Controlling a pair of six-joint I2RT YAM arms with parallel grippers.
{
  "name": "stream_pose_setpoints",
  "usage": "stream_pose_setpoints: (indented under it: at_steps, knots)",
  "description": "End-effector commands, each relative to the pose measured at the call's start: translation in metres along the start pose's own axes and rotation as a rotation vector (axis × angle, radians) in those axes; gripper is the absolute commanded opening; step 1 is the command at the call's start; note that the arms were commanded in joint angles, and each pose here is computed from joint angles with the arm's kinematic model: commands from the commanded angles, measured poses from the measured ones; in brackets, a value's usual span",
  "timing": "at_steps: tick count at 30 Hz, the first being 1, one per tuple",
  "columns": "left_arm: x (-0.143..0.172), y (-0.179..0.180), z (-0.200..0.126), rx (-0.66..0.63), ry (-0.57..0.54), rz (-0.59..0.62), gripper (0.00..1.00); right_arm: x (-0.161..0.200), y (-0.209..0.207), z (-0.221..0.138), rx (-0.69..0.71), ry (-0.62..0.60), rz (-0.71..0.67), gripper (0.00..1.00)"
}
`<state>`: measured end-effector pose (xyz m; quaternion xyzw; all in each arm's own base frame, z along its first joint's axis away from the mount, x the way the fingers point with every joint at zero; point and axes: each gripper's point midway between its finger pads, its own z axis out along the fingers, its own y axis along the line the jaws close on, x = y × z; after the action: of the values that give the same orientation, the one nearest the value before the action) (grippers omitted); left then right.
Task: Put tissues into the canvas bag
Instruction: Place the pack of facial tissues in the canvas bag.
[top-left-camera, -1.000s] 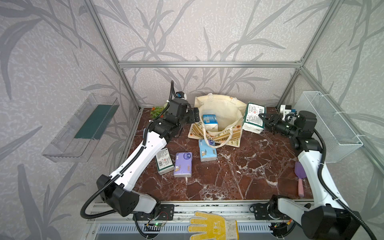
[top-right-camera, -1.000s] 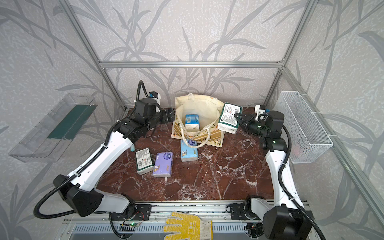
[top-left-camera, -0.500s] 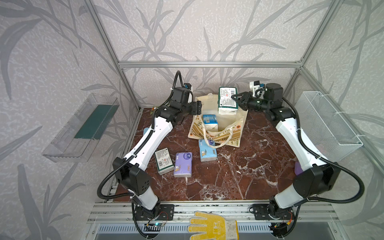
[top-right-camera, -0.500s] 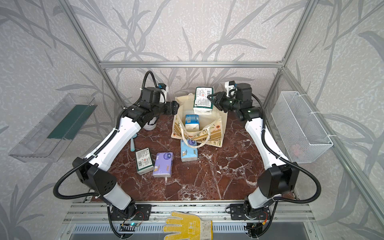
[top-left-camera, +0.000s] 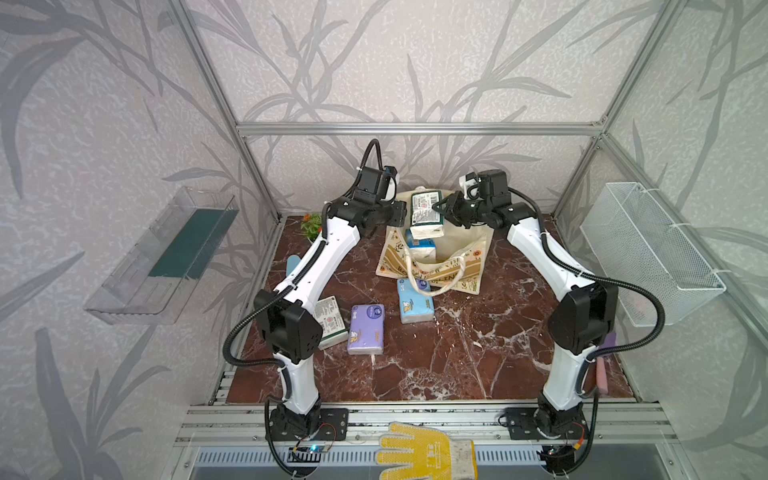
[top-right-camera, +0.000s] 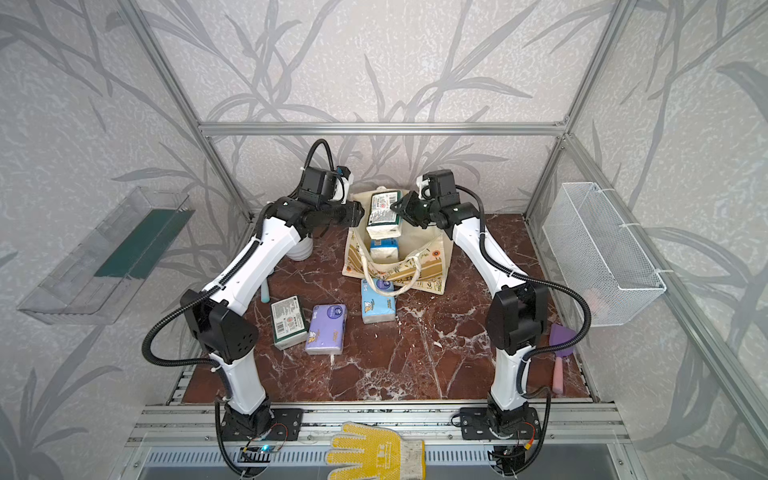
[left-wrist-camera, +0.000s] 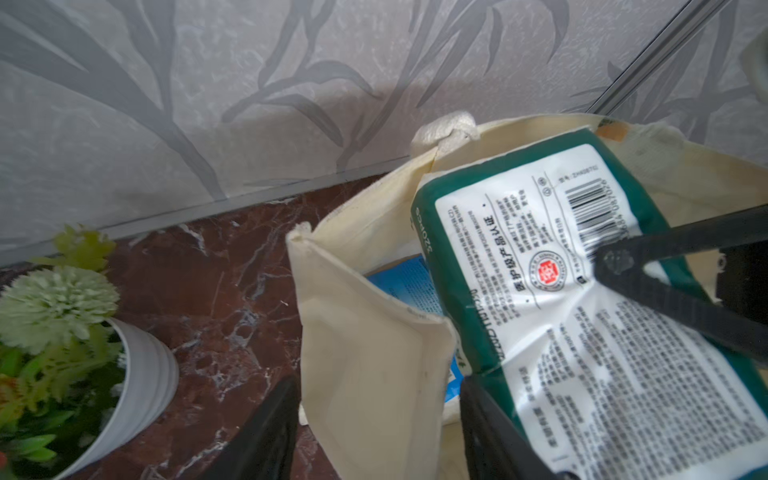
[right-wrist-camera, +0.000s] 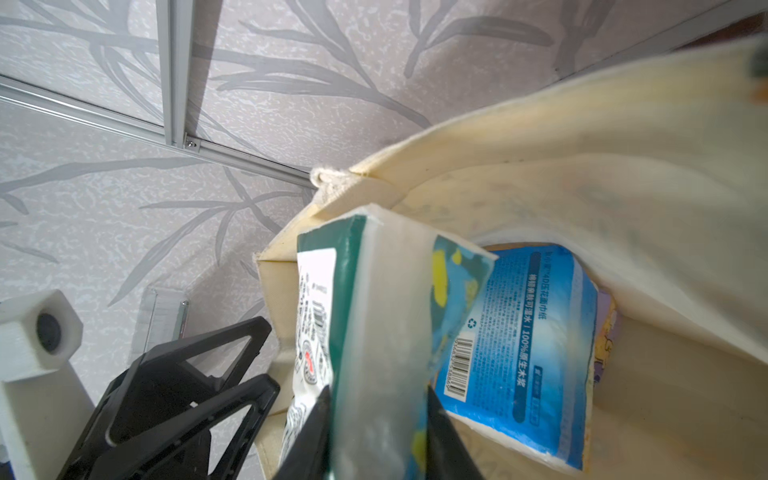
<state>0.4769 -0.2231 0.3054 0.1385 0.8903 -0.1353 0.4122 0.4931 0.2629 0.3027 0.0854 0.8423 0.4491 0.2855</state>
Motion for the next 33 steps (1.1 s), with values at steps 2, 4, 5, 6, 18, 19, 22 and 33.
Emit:
stream_pose_setpoints:
  at_steps: [2, 4, 5, 6, 18, 19, 22, 33]
  knots:
    - [0.004, -0.006, -0.001, 0.032, 0.031, 0.019, 0.51, 0.0, 0.003, 0.002, 0.009, -0.017, -0.027, 0.3]
    - [0.006, -0.007, 0.002, 0.038, 0.039, 0.015, 0.46, 0.01, -0.002, 0.01, 0.024, 0.006, -0.021, 0.3]
    - [0.007, -0.006, 0.005, 0.036, 0.045, 0.01, 0.43, 0.014, -0.005, 0.014, 0.031, 0.012, -0.021, 0.3]
    - [0.007, -0.004, 0.005, 0.028, 0.045, 0.0, 0.39, 0.018, -0.007, 0.019, 0.04, 0.017, -0.023, 0.3]
    - [-0.009, -0.014, -0.005, 0.081, -0.013, -0.082, 0.11, 0.069, -0.034, 0.077, 0.139, 0.113, -0.036, 0.31]
    - [-0.011, -0.015, -0.007, 0.093, -0.02, -0.094, 0.09, 0.071, -0.037, 0.079, 0.148, 0.118, -0.039, 0.31]
    - [-0.019, -0.02, -0.011, 0.145, -0.045, -0.133, 0.06, 0.08, -0.047, 0.083, 0.182, 0.131, -0.053, 0.31]
    - [-0.042, -0.033, -0.02, 0.323, -0.092, -0.279, 0.05, 0.102, -0.081, 0.1, 0.27, 0.18, -0.105, 0.31]
